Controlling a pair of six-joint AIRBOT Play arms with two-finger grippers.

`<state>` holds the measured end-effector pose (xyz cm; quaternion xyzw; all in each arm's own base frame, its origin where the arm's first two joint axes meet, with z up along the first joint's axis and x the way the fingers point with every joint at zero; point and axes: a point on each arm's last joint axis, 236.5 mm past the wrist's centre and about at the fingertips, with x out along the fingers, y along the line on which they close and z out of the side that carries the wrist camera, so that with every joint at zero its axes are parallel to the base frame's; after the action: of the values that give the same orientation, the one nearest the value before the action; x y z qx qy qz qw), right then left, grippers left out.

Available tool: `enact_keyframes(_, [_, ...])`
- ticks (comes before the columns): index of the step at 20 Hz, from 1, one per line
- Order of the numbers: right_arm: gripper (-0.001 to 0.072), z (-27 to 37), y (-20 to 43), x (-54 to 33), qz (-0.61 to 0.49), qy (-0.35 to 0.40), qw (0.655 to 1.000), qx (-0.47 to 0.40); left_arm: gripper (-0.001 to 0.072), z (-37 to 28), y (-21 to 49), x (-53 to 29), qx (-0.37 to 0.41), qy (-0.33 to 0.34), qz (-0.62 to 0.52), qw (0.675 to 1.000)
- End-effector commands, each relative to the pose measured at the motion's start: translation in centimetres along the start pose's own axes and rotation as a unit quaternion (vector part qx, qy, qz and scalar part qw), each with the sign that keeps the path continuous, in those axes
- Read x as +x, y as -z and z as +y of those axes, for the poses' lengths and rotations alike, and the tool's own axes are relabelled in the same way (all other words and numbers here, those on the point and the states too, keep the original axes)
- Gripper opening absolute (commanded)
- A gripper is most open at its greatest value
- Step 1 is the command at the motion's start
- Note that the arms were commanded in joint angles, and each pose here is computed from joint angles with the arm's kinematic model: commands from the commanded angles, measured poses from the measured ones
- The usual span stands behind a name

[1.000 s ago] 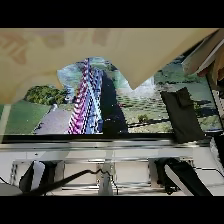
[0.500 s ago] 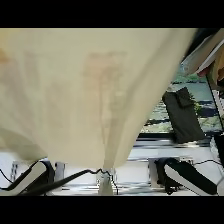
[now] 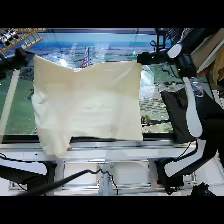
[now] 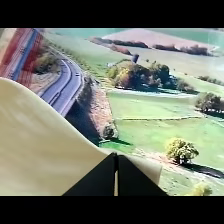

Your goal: Fold the clothes and pants, and hang the long-sleeved shirts on hangers.

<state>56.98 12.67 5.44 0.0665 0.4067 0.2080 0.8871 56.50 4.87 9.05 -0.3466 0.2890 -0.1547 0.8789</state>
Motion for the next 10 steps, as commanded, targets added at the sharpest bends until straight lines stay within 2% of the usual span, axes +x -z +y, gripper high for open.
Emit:
enact_keyframes(1, [0.0012,-2.9,1.7,4.5,0.0,0.021,0.999,0.024,0.0005,3.7,2.9,4.3,-0.026,-0.008,0.019,0.999])
enact_keyframes(6, [0.0012,-2.6,2.1,4.3,0.01,0.017,0.999,0.03,0.0005,4.2,2.5,4.6,-0.027,-0.016,0.009,0.999])
enact_keyframes(10, [0.0011,-1.3,9.0,3.2,0.159,-0.002,0.986,0.053,0.0004,6.2,6.4,2.0,-0.064,-0.031,0.104,0.992])
